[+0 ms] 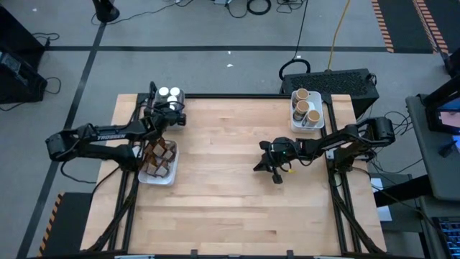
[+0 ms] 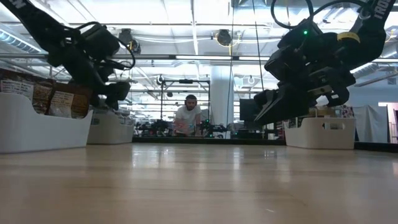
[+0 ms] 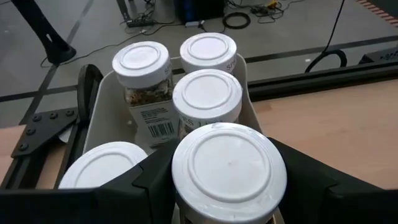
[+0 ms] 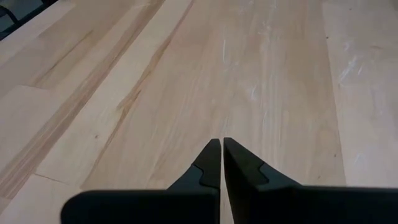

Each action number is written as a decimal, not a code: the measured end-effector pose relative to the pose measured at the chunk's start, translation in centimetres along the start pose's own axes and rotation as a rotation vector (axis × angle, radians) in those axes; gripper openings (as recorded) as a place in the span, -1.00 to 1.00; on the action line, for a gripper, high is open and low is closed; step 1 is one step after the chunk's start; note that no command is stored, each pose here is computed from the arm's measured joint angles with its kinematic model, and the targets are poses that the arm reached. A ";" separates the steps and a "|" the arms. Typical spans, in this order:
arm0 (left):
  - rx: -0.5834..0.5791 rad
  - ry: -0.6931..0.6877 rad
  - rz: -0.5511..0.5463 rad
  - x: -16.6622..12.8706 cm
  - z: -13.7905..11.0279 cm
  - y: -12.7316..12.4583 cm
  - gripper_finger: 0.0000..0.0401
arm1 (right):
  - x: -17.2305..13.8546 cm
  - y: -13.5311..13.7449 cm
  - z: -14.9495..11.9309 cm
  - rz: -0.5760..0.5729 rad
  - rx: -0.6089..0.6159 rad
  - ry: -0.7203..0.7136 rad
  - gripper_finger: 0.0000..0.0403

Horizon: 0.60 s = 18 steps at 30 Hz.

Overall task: Sort spices by type
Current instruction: Put the white seasoning bottle into the gray bin

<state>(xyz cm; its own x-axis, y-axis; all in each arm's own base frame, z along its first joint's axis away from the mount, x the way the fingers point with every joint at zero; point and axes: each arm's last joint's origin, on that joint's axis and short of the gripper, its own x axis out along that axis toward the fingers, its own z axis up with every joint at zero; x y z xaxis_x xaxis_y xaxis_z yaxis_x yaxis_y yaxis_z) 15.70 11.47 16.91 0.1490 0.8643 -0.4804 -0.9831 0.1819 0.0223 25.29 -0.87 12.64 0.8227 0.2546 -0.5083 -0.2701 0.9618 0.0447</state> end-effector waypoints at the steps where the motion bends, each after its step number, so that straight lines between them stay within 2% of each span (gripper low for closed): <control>1: 0.002 0.004 -0.003 0.0 0.0 0.0 0.08 | 0.0 0.0 0.0 0.000 0.000 0.000 -1.00; 7: 0.034 0.052 -0.013 0.6 -0.8 -0.4 0.08 | 0.0 0.0 0.0 0.000 0.000 0.000 -1.00; 18: 0.034 0.042 0.001 0.9 -0.8 -0.5 0.09 | 0.0 0.0 0.0 0.000 0.000 0.001 -1.00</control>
<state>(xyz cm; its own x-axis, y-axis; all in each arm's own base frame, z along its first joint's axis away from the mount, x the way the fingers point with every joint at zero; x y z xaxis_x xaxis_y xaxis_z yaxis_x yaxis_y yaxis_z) 16.29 11.76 15.78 0.1430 0.8442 -0.5166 -0.9789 0.1977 0.0523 25.29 -0.88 12.63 0.8225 0.2541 -0.5088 -0.2699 0.9619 0.0440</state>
